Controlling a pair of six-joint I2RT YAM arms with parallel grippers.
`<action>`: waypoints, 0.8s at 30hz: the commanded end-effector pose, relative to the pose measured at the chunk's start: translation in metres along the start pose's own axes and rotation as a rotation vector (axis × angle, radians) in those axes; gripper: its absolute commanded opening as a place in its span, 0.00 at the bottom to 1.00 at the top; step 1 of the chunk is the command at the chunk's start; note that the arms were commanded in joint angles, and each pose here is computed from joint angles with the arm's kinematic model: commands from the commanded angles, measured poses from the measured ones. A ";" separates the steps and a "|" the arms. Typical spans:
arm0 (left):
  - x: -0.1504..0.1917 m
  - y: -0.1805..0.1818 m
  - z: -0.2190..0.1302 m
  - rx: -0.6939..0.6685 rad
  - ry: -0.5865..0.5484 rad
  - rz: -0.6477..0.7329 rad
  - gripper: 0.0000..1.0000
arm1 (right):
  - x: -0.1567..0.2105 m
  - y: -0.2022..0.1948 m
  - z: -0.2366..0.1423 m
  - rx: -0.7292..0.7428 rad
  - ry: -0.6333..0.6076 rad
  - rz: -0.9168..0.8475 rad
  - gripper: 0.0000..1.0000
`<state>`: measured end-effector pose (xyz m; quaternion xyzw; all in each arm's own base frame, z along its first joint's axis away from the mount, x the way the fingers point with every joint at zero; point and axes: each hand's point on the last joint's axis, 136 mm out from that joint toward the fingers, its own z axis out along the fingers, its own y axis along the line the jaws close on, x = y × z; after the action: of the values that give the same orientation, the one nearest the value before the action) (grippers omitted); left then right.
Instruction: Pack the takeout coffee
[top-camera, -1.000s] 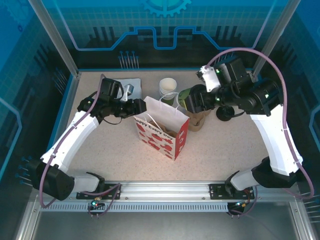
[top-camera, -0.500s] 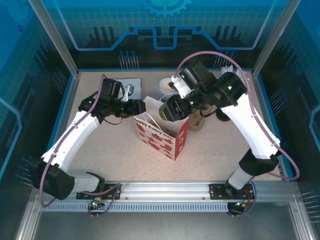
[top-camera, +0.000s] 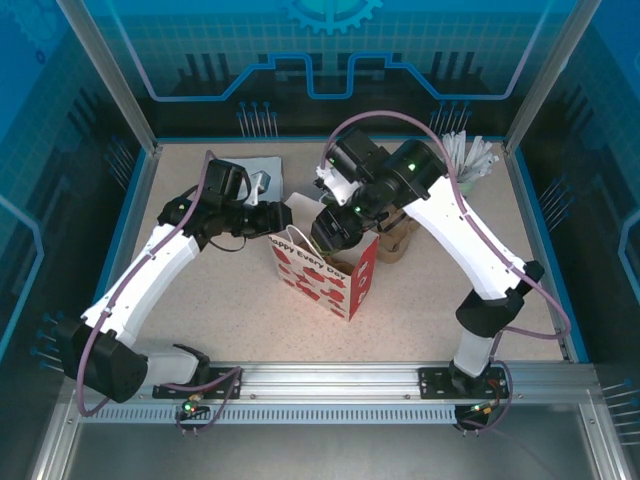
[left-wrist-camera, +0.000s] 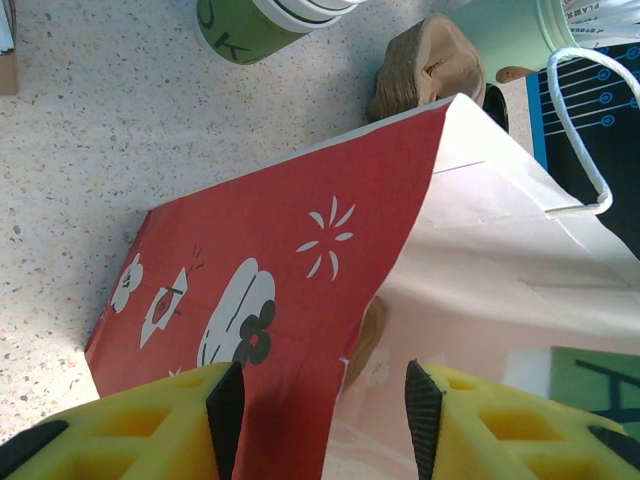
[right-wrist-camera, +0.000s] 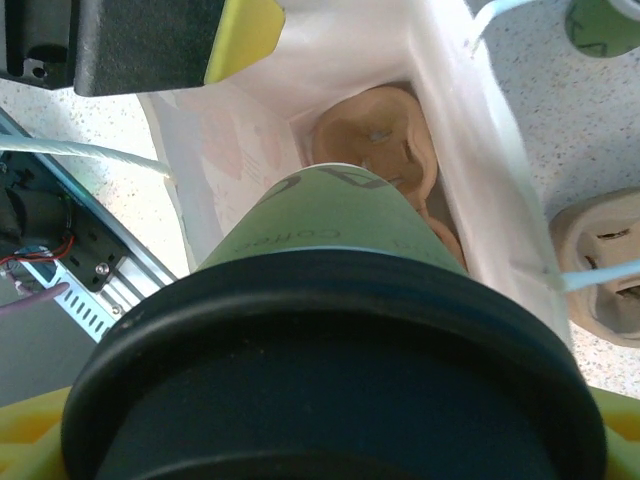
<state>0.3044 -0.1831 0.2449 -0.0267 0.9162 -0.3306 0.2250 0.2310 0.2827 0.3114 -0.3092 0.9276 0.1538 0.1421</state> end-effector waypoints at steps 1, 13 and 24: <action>0.002 -0.002 -0.004 -0.008 -0.016 0.020 0.49 | 0.006 0.013 0.004 -0.038 0.040 -0.032 0.75; 0.005 0.006 -0.004 -0.045 -0.019 0.037 0.44 | 0.006 0.008 0.029 -0.035 0.111 -0.018 0.75; 0.006 0.008 -0.002 -0.054 -0.017 0.047 0.43 | 0.017 -0.009 0.045 0.012 0.190 -0.017 0.75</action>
<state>0.3043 -0.1778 0.2396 -0.0284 0.9217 -0.3074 0.2347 0.2326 0.2901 0.2765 -0.3230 0.9327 0.1364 0.0848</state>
